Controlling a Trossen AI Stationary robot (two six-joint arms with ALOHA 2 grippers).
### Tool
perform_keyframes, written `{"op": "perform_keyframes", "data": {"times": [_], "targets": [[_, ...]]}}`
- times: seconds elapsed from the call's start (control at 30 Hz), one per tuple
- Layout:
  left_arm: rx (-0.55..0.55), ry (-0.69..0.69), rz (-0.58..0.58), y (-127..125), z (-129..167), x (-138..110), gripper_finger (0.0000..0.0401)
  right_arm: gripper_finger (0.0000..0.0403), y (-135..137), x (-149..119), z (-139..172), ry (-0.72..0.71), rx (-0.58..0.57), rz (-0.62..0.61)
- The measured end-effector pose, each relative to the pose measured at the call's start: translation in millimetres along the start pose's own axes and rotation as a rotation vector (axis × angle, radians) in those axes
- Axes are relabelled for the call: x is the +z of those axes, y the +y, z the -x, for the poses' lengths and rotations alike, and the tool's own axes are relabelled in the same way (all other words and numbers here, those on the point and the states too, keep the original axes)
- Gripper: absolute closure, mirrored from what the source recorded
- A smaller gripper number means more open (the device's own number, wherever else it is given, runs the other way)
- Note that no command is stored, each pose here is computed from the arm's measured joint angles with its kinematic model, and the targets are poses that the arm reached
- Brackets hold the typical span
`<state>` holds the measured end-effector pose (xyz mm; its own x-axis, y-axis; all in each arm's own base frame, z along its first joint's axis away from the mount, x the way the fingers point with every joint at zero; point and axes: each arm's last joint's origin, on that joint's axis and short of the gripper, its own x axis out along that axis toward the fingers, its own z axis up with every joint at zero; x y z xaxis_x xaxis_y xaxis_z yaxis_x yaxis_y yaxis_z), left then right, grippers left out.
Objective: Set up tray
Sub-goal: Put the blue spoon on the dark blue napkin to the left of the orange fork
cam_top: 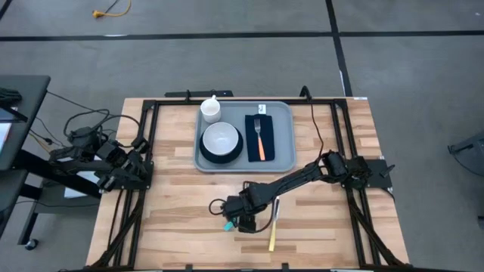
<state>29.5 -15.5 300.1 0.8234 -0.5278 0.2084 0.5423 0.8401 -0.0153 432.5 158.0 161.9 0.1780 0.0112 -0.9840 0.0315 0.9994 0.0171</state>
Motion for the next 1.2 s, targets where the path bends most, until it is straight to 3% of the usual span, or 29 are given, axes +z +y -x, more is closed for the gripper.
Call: {"op": "perform_keyframes", "data": {"times": [0.6, 0.97, 1.2], "targets": [[0.0, 0.0, 0.0, 0.0, 0.0, 0.0, 0.0303, 0.0207, -23.5, 5.0, -0.6, 0.033, -0.021, 0.16], [0.0, 0.005, 0.003, 0.1, 0.0, -0.5, 0.0303, 0.0216, -22.6, 3.0, -42.1, 0.137, 0.04, 0.248], [0.0, 0.006, -0.004, 0.1, 0.0, -0.5, 0.0303, 0.0231, -24.3, 6.8, -31.8, 0.127, 0.006, 0.247]]}}
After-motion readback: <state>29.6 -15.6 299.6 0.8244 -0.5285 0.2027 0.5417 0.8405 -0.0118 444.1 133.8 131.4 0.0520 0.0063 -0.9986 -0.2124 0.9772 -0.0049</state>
